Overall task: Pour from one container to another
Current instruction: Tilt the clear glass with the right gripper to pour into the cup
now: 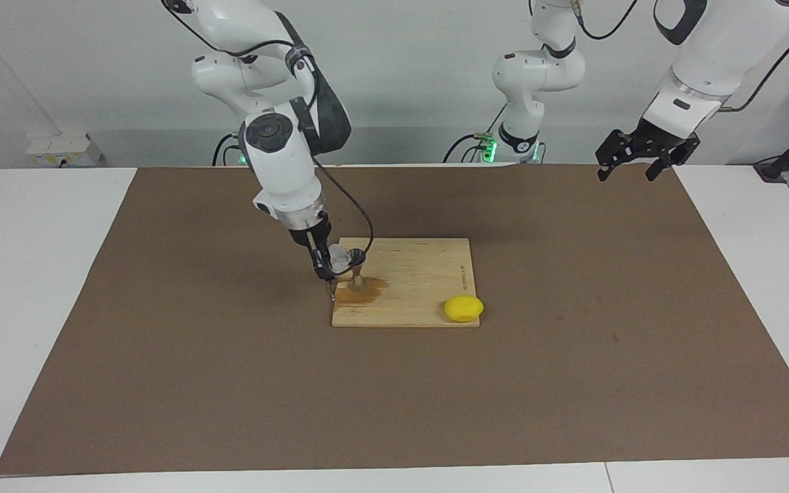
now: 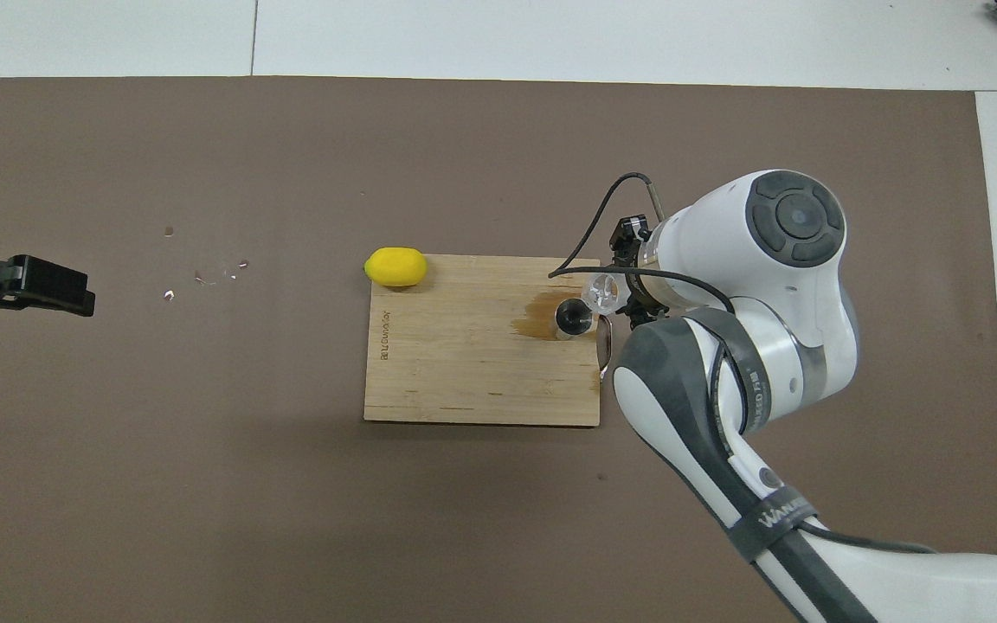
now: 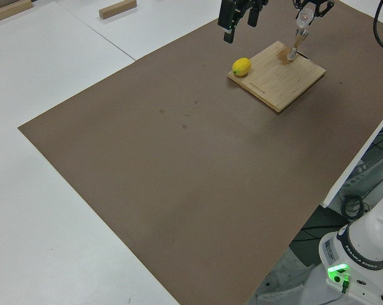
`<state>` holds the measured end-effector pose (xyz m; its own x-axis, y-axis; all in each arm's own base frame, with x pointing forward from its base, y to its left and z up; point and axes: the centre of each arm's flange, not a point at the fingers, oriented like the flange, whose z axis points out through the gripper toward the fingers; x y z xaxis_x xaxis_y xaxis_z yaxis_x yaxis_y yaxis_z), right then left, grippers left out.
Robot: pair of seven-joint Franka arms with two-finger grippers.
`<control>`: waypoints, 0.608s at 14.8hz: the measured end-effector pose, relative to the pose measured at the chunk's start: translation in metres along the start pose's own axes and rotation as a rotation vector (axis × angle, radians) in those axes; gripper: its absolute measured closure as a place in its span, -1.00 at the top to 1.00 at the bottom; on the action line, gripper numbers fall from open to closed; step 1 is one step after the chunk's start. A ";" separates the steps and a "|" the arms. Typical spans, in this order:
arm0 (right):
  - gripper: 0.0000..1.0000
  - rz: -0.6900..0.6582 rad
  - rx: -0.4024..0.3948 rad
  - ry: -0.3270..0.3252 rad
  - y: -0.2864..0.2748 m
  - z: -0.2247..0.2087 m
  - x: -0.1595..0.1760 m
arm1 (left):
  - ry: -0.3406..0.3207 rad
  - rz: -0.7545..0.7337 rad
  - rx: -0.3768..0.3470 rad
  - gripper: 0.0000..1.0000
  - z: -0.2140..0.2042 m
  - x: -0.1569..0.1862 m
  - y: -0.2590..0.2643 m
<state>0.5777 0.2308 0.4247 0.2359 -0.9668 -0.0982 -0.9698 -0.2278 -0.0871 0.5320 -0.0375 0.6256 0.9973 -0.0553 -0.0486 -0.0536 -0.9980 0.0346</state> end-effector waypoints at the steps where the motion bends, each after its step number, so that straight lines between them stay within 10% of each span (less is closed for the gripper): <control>1: 0.01 -0.008 0.001 0.006 0.000 0.000 -0.004 | -0.001 0.003 0.000 1.00 0.000 0.000 0.001; 9: 0.01 -0.082 0.003 0.090 0.003 0.002 -0.018 | -0.001 0.010 0.001 1.00 0.000 0.000 0.005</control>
<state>0.5702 0.2476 0.4247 0.3077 -0.9515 -0.0016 -0.9473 -0.3062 -0.0938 0.5315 -0.0423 0.6255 0.9966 -0.0653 -0.0496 -0.0636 -0.9974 0.0344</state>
